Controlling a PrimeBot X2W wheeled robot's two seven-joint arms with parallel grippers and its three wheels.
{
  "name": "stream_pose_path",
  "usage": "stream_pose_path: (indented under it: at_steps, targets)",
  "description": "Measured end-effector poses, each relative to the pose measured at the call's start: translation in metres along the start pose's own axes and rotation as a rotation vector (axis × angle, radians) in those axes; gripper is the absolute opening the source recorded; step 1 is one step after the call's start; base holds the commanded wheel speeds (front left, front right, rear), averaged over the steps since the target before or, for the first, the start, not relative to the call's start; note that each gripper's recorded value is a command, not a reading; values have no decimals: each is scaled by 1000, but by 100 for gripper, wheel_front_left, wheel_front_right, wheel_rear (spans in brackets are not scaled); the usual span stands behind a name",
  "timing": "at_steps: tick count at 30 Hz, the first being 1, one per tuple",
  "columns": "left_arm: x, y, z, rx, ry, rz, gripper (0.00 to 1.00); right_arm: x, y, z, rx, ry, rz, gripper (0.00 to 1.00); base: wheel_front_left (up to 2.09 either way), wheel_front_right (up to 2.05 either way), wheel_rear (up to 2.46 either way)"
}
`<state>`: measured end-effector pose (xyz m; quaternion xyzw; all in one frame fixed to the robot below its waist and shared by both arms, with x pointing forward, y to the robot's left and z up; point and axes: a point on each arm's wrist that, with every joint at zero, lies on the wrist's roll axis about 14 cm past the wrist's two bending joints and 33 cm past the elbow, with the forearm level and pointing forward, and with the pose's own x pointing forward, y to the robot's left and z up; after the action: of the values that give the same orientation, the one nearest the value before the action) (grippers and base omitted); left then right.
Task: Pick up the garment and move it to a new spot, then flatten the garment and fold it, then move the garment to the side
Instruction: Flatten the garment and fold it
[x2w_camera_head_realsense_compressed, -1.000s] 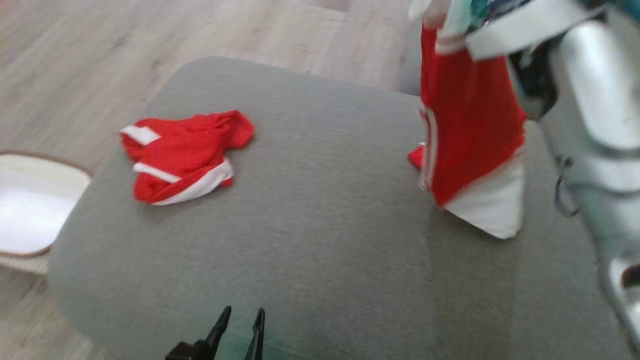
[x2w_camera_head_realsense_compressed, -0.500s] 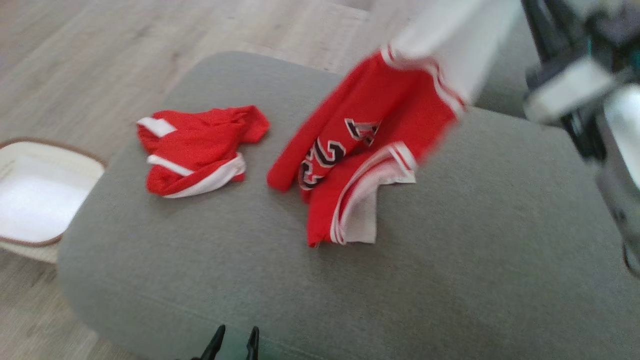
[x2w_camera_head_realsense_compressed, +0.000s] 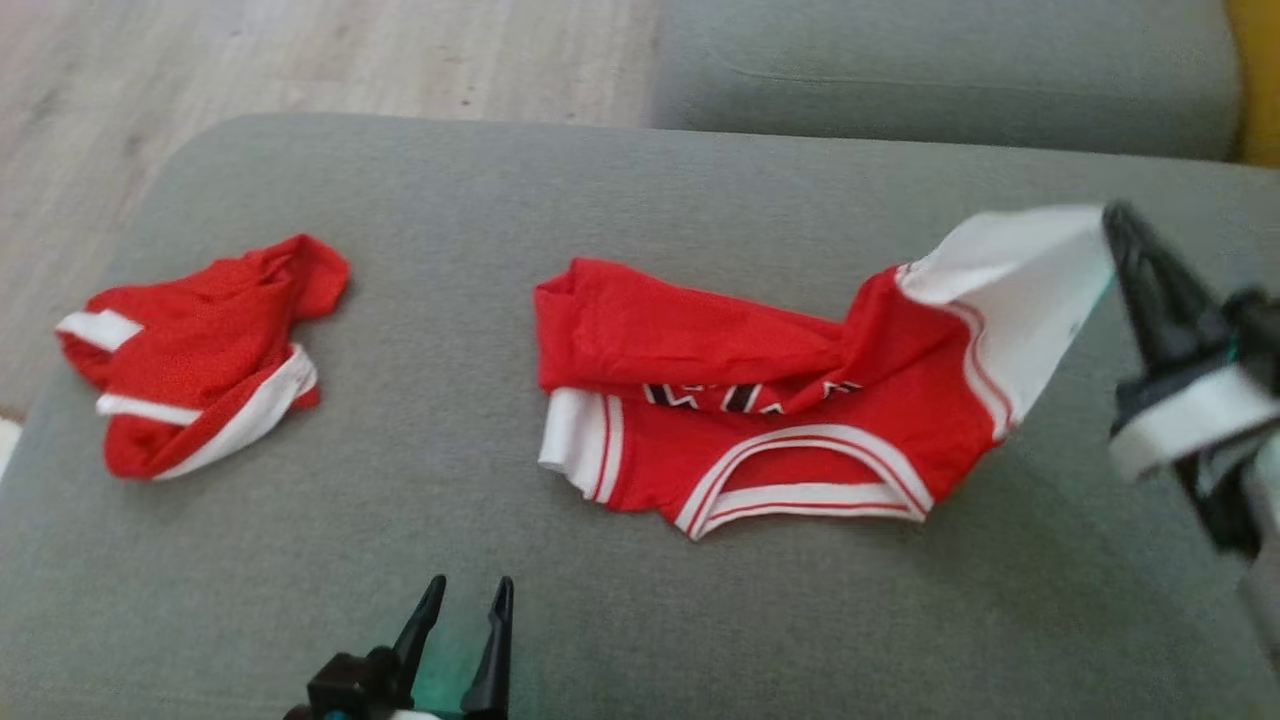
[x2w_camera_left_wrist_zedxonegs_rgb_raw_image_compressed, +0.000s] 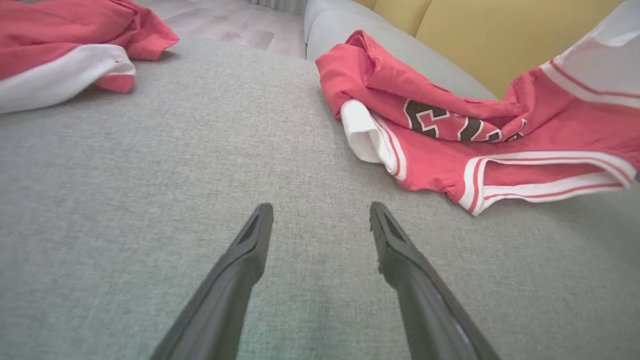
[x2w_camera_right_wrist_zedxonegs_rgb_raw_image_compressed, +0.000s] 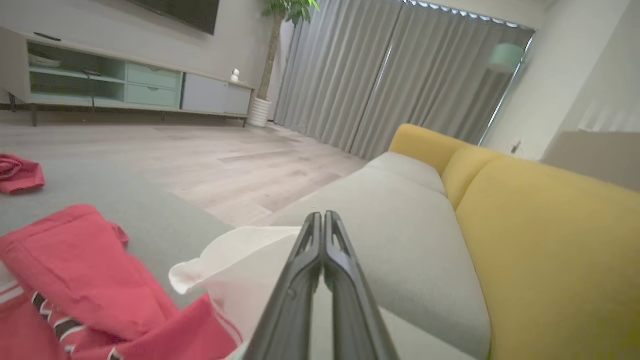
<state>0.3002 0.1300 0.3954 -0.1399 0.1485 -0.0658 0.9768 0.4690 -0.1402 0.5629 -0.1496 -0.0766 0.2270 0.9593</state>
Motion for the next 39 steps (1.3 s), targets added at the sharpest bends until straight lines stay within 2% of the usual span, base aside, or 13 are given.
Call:
stream_pose_path:
  at_steps: [5, 6, 7, 8, 11, 16, 24, 30, 39]
  targets:
    - [11, -10, 6, -9, -8, -37, 100, -50, 29, -55, 97, 141, -27, 0, 0, 0, 0]
    - [12, -11, 7, -11, -10, -40, 100, -61, 36, -67, 131, 175, -38, 14, 0, 0, 0]
    - [13, -11, 7, -13, -10, -41, 100, -72, 41, -79, 169, 212, -63, 82, 0, 0, 0]
    - [14, -11, 7, -12, -10, -43, 100, -84, 43, -91, 204, 247, -96, 100, 0, 0, 0]
    - [17, -12, 8, -21, -9, -48, 100, -101, 40, -102, 241, 279, -163, 100, 0, 0, 0]
    - [38, -11, 29, -31, -56, -50, 100, -101, 31, -100, 283, 253, -265, 100, 0, 0, 0]
    - [92, -25, 79, -36, -149, -106, 100, -97, 51, -111, 347, 280, -273, 100, 0, 0, 0]
    - [125, -48, 69, -60, -80, -172, 100, -91, 45, -116, 349, 284, -285, 100, 0, 0, 0]
    - [142, -69, 46, -79, -3, -228, 100, -107, 36, -131, 352, 333, -332, 100, 0, 0, 0]
